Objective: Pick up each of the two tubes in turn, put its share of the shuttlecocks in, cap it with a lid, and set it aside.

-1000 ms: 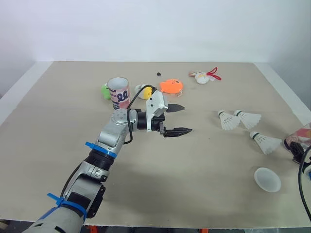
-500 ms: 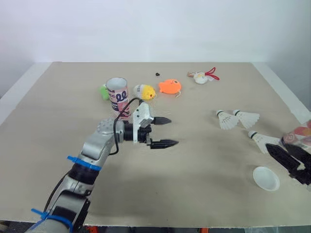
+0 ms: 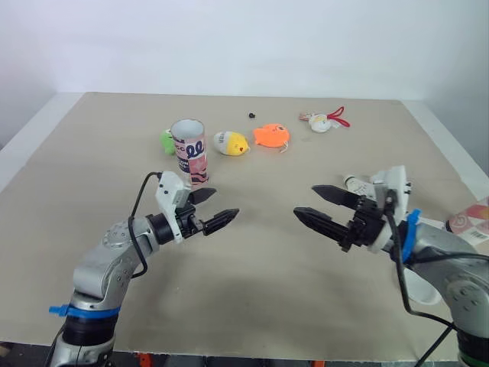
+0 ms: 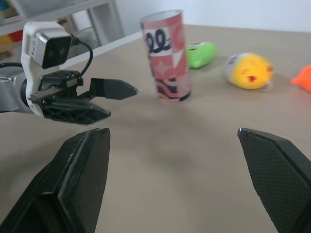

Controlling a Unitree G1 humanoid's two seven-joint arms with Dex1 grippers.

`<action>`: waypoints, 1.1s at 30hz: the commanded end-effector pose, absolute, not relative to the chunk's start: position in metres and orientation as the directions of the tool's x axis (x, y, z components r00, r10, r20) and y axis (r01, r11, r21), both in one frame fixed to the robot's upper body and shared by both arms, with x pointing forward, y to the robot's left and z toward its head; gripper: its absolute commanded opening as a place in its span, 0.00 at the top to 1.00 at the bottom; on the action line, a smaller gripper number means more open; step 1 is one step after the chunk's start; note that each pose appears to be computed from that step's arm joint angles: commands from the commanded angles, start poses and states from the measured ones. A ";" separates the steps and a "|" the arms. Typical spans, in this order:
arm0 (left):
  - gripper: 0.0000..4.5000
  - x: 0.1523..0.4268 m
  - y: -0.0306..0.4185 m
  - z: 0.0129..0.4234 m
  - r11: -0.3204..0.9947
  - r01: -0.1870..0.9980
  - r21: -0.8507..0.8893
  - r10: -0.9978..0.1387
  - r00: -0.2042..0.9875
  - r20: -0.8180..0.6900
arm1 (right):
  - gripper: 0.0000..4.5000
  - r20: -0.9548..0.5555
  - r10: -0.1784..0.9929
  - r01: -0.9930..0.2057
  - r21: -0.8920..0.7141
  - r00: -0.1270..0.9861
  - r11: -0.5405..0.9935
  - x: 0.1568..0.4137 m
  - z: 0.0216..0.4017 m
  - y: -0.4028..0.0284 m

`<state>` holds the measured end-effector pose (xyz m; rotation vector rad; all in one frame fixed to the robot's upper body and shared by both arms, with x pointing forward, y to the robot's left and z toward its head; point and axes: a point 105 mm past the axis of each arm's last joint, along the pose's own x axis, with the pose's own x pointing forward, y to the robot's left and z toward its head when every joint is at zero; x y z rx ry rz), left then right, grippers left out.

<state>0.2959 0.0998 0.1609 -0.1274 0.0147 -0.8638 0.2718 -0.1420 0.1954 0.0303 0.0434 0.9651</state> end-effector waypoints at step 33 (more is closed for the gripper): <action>0.00 0.389 0.158 0.142 0.926 0.377 -0.006 -0.376 0.926 0.028 | 0.00 0.075 0.800 -0.803 0.005 0.595 0.596 0.266 0.202 -0.128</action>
